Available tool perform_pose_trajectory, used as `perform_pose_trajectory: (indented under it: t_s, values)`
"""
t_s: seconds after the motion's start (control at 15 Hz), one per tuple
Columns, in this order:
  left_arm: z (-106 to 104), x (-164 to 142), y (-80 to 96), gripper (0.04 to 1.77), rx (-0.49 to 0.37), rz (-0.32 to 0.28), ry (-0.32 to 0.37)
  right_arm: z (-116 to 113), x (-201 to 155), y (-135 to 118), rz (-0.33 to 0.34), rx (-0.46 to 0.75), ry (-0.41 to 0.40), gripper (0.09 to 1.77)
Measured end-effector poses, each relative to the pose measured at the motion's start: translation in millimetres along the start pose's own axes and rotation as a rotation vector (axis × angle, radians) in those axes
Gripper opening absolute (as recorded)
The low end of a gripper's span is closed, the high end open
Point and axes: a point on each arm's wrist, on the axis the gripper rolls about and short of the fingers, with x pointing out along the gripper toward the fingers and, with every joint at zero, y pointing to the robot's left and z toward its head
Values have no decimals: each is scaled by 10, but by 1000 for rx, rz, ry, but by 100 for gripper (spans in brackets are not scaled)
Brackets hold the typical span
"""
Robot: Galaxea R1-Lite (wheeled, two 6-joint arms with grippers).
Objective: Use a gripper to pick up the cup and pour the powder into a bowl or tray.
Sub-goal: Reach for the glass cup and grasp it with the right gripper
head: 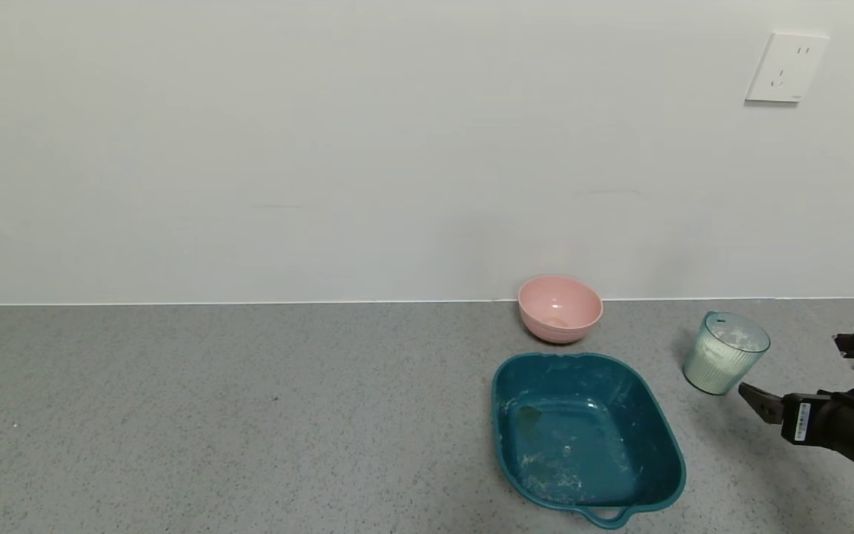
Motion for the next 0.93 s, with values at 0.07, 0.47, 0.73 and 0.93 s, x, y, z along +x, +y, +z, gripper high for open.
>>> perform_pose_trajectory:
  t_s: [0.07, 0.47, 0.73, 0.93]
  values:
    - [0, 0, 0, 172, 0, 0, 0, -35, 70, -2, 1, 2, -13, 171]
    - [0, 0, 0, 172, 0, 0, 0, -241, 450, 10, 19, 24, -101, 171]
    - [0, 0, 0, 172, 0, 0, 0, -404, 635, 14, 17, 26, -79, 171]
    - [0, 0, 0, 172, 0, 0, 0, -401, 745, 15, 17, 25, -90, 171]
